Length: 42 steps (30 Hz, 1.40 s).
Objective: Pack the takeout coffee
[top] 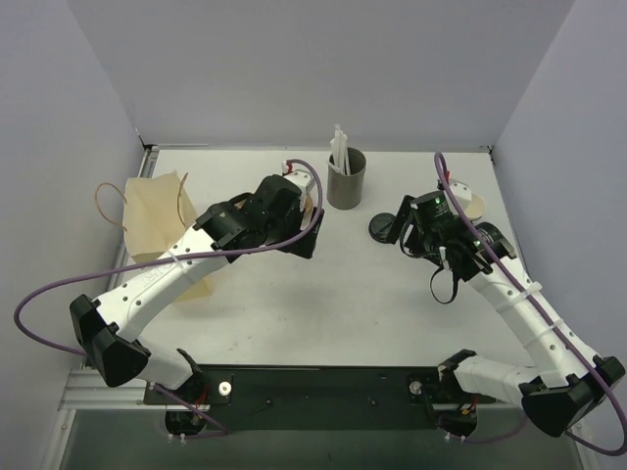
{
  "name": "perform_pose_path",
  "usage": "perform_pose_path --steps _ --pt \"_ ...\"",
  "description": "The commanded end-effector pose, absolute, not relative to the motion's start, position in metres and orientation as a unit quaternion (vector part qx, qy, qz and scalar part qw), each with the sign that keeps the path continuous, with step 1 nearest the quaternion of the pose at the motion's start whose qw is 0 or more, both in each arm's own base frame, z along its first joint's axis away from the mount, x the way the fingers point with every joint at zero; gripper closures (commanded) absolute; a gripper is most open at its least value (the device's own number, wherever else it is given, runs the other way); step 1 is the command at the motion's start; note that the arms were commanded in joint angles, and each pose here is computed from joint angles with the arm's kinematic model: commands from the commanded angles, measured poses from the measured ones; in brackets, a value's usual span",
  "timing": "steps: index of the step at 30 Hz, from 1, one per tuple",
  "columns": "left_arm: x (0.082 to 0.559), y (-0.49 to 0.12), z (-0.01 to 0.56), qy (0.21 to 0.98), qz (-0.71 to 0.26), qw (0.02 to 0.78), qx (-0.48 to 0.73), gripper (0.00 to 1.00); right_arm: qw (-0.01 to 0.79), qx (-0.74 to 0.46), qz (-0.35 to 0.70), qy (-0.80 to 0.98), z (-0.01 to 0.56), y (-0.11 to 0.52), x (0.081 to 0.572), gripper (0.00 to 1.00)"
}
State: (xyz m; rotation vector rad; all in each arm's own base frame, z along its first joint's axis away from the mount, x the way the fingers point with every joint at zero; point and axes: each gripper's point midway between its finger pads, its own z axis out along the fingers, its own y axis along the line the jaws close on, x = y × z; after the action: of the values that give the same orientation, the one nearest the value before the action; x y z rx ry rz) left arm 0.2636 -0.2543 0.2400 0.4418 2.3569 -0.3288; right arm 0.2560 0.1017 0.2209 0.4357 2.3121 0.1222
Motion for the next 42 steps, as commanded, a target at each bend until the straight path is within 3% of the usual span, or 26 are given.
perform_pose_path --steps 1,13,25,30,42 --pt "0.258 -0.262 0.276 0.893 -0.175 0.369 0.190 0.03 0.383 0.198 0.020 0.902 0.234 0.082 0.275 0.04" --pt "0.255 -0.248 0.282 0.903 -0.169 0.354 0.178 0.03 0.326 0.357 -0.026 0.875 0.242 -0.023 0.362 0.36" --pt "0.261 -0.252 0.284 0.903 -0.180 0.348 0.174 0.03 0.225 0.432 -0.076 0.870 0.180 -0.098 0.383 0.53" --pt "0.262 -0.258 0.280 0.904 -0.190 0.341 0.173 0.03 0.199 0.438 -0.071 0.874 0.161 -0.108 0.391 0.64" --pt "0.270 -0.261 0.277 0.905 -0.189 0.336 0.180 0.03 0.174 0.441 -0.071 0.878 0.140 -0.113 0.399 0.74"
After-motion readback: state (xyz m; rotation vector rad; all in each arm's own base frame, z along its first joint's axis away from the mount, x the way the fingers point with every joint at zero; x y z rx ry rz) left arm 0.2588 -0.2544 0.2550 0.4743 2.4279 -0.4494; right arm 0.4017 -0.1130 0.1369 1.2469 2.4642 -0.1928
